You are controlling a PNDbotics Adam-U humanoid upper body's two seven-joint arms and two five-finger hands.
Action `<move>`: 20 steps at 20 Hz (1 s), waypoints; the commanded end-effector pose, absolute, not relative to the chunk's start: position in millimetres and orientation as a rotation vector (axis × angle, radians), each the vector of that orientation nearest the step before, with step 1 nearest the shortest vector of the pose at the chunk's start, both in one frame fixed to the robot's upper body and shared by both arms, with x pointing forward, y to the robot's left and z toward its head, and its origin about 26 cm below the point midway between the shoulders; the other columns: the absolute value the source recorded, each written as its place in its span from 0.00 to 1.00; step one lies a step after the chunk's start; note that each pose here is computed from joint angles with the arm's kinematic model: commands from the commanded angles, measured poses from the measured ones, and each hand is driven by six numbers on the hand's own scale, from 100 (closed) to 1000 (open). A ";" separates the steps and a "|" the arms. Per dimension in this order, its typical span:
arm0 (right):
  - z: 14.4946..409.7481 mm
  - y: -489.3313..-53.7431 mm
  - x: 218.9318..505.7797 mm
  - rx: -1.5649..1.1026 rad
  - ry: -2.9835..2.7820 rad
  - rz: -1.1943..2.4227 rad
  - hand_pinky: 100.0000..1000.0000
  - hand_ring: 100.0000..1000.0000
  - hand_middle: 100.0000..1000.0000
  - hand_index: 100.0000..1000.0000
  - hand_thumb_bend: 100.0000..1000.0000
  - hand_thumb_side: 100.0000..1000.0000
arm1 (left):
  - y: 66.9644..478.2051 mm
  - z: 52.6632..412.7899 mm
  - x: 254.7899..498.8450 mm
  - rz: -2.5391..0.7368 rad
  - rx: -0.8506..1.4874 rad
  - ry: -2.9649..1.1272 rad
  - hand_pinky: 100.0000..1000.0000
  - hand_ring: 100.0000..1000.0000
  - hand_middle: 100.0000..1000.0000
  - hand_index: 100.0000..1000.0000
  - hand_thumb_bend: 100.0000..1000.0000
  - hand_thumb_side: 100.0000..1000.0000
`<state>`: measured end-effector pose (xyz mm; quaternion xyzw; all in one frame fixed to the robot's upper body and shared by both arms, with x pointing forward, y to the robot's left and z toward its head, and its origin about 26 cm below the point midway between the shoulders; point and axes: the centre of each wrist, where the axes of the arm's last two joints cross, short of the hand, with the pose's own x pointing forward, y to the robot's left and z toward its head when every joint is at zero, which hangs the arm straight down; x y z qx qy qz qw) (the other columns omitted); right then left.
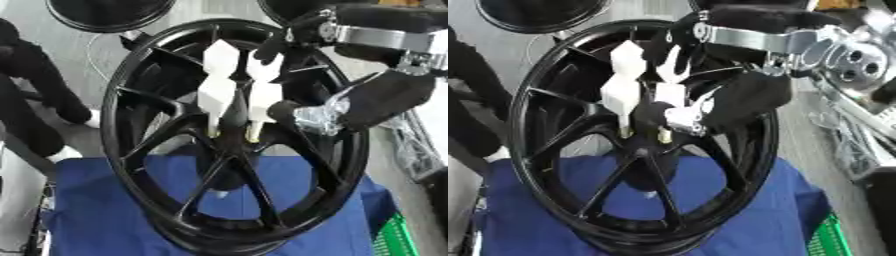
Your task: Pull the pin out of the wheel hub.
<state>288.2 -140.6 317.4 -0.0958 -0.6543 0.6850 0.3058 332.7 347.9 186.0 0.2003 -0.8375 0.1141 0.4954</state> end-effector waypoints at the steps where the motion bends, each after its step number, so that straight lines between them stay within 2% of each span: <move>1: 325.2 -142.6 285.7 -0.304 -1.758 1.800 0.76 0.73 0.77 0.85 0.23 0.53 | 346.6 199.2 331.4 0.261 0.484 -2.074 0.55 0.72 0.66 0.72 0.20 0.81; 20: 315.1 -145.4 291.1 -0.387 -1.709 1.799 0.77 0.72 0.75 0.84 0.24 0.53 | 341.8 203.1 331.7 0.253 0.463 -2.091 0.55 0.72 0.65 0.71 0.21 0.80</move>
